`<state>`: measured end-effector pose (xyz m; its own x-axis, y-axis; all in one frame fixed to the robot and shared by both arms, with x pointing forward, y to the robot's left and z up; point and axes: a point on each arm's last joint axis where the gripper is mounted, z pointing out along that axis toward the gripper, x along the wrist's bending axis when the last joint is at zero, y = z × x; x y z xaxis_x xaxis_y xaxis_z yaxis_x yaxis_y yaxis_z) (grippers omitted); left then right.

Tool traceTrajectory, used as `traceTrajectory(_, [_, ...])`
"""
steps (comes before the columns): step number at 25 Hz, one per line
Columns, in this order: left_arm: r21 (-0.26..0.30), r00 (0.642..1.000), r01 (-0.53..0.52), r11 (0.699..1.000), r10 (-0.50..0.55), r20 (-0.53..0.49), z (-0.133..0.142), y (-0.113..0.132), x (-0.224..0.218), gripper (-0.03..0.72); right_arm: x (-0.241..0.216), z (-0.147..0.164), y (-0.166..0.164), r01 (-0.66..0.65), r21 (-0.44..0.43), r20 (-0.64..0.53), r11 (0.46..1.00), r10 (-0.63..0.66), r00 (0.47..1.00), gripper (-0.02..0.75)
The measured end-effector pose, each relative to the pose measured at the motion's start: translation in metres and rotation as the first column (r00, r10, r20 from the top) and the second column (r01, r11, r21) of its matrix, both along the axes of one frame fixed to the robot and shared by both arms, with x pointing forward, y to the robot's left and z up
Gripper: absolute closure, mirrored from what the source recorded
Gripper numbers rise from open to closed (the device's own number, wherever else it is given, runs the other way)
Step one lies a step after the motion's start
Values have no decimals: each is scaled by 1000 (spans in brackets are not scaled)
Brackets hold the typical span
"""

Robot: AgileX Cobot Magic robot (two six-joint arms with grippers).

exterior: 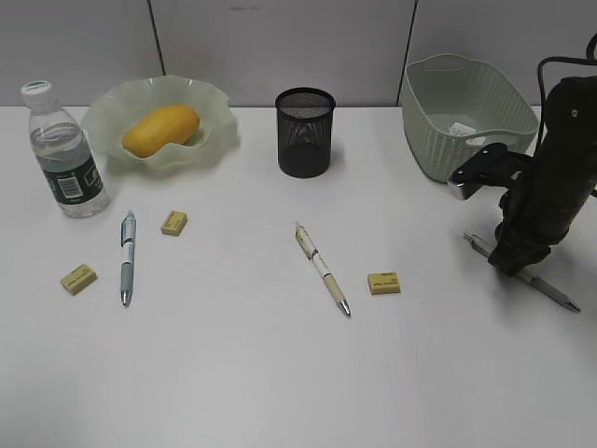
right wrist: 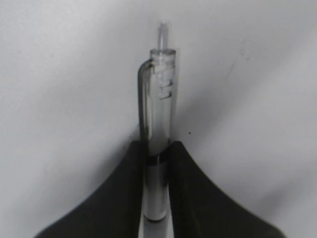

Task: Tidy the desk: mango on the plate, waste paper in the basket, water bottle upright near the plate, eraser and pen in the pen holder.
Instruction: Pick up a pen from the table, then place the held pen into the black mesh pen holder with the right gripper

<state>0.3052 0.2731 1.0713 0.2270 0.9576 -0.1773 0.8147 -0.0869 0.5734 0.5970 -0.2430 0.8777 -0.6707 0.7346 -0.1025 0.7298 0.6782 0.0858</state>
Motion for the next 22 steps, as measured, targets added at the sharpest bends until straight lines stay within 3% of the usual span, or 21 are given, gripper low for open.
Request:
traceTrajectory(6, [0,1000,0,1000,0,0,0,0,0,243,-2,1,9,47,50,-35,998,-45,998,605])
traceTrajectory(12, [0,1000,0,1000,0,0,0,0,0,243,1,13,53,28,131,-66,991,-19,998,612])
traceTrajectory(18, [0,1000,0,1000,0,0,0,0,0,243,29,67,112,-28,293,80,956,4,997,617])
traceTrajectory(22, [1,1000,0,1000,0,0,0,0,0,243,57,126,138,-60,460,257,886,-68,964,619])
